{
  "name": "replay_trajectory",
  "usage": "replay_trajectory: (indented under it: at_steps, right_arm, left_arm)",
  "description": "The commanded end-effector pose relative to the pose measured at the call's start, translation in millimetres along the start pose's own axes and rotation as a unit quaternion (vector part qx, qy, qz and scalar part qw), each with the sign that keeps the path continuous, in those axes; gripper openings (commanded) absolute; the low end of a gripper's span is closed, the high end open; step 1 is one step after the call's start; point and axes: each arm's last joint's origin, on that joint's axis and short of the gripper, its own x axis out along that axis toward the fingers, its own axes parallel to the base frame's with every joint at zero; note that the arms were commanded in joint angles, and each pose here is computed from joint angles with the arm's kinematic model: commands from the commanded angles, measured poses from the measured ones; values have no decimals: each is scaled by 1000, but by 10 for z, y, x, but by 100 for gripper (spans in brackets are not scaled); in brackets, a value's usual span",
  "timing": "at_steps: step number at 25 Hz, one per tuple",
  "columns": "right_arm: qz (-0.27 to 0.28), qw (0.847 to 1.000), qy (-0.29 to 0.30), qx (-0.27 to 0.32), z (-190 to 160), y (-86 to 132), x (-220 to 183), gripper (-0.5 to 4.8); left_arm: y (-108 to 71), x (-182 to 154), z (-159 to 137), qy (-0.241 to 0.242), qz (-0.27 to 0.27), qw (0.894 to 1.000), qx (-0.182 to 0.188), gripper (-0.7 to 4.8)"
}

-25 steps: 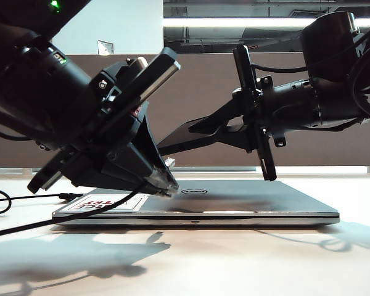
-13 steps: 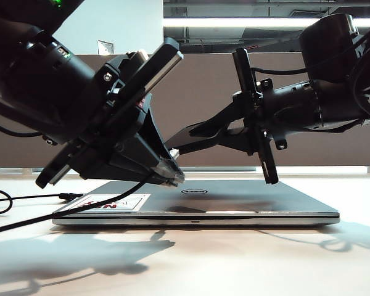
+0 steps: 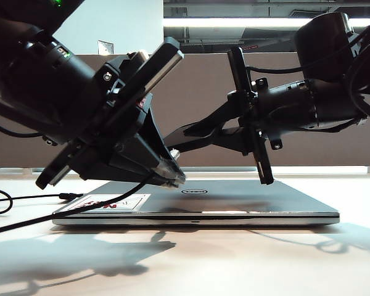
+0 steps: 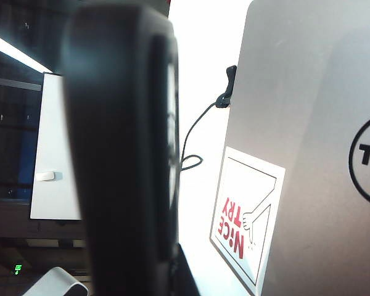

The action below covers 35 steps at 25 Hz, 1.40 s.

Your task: Pick up the charging cable and the phone, plug the charging cable into the charging port on the phone, and finally place them back on the table.

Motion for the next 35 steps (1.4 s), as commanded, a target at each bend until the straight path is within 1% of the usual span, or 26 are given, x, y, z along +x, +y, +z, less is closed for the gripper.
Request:
replay_trajectory:
  at_steps: [1,8,12,16,23,35]
  right_arm:
    - [21,999,0,-34,22,75,5,-6]
    - [23,998,3,-55,20,76,4,-6]
    - [23,998,3,-55,20,77,5,-6]
    - [28,998,8,-63,-3,95,27,-6]
    - [28,997,3,-66,3,101,27,-6]
    - [24,999,-1,-28,41,77,-11,-6]
  left_arm:
    - [-17,-1,10,-6,-6,1000,3,-6]
    - [-18,-1,11,-6,-6,1000,3,-6]
    - [-22,-1,17,-9,-8,1000,1,-6]
    - [-48,-2,50,-26,-21,999,4,-6]
    - [-45,1,48,-26,-21,999,4,-6]
    - [-45,1,47,-25,-20,999,4,-6]
